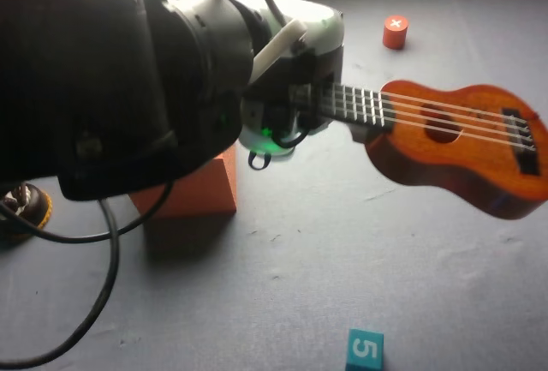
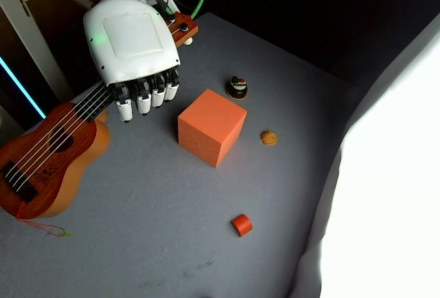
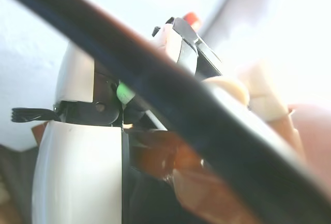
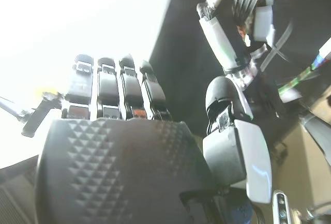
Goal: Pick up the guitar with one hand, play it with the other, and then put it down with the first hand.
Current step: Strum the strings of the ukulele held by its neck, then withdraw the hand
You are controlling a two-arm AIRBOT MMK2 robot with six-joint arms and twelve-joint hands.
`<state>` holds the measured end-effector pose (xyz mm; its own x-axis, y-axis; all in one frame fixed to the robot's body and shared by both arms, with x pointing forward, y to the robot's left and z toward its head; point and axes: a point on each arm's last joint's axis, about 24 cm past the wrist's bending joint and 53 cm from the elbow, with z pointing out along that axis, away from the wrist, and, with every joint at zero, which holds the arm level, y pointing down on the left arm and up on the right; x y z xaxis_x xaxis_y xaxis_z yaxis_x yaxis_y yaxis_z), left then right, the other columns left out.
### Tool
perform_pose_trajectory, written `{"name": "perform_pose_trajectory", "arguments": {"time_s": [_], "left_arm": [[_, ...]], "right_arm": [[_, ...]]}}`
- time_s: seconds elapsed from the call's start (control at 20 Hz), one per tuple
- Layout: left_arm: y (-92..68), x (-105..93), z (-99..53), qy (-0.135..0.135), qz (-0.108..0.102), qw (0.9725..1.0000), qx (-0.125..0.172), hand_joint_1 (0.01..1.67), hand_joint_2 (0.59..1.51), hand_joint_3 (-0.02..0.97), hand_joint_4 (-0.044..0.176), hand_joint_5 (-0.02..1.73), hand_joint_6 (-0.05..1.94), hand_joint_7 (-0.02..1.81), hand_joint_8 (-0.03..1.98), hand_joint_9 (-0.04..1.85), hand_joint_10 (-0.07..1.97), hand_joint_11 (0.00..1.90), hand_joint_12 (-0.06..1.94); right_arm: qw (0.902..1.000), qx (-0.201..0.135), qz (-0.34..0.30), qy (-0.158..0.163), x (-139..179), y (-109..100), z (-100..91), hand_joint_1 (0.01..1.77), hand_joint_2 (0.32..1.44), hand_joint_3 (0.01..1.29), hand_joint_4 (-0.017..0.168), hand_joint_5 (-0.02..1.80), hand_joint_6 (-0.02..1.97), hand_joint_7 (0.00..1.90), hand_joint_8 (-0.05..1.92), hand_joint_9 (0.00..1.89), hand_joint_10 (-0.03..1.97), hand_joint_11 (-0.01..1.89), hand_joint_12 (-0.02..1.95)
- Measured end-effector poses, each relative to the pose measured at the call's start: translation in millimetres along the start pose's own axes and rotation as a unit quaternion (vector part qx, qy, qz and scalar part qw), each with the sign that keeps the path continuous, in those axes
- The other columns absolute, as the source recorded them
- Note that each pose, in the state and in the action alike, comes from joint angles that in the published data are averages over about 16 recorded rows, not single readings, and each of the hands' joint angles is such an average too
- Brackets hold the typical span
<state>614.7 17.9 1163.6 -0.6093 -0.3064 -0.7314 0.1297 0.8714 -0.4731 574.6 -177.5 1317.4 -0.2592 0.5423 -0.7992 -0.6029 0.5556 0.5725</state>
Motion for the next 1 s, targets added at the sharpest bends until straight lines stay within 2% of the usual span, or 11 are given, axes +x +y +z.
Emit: {"name": "perform_pose_trajectory", "arguments": {"time_s": [0.3, 0.55, 1.0], "left_arm": [[9.0, 3.1, 4.2, -0.006, -0.007, 0.9999, -0.008, 1.49, 1.085, -0.015, 0.072, 1.27, 1.89, 1.33, 1.98, 1.40, 1.91, 1.46, 1.93], [9.0, 0.4, 5.0, -0.012, -0.001, 0.9999, -0.007, 1.48, 1.085, -0.015, 0.069, 1.26, 1.89, 1.33, 1.98, 1.40, 1.91, 1.46, 1.93], [-1.2, -9.2, 1.6, -0.019, 0.006, 0.9998, 0.004, 1.48, 1.085, -0.017, 0.060, 1.27, 1.89, 1.33, 1.98, 1.39, 1.91, 1.46, 1.93]], "right_arm": [[0.9997, 0.021, 0.008, 0.001, 0, -11, 0.8, 0.03, 1.30, 0.02, -0.003, 0.04, 0.02, 0.06, 0.01, 0.02, 0.00, 0.02, 0.00], [0.9995, 0.027, 0.013, 0.004, 1, -14, 0.9, 0.03, 1.30, 0.02, -0.003, 0.03, 0.02, 0.06, 0.01, 0.02, 0.00, 0.02, 0.00], [0.9957, 0.048, 0.007, 0.079, 41, -22, -1.7, 0.03, 1.30, 0.02, -0.002, 0.03, 0.02, 0.05, 0.01, 0.02, 0.00, 0.02, 0.00]]}}
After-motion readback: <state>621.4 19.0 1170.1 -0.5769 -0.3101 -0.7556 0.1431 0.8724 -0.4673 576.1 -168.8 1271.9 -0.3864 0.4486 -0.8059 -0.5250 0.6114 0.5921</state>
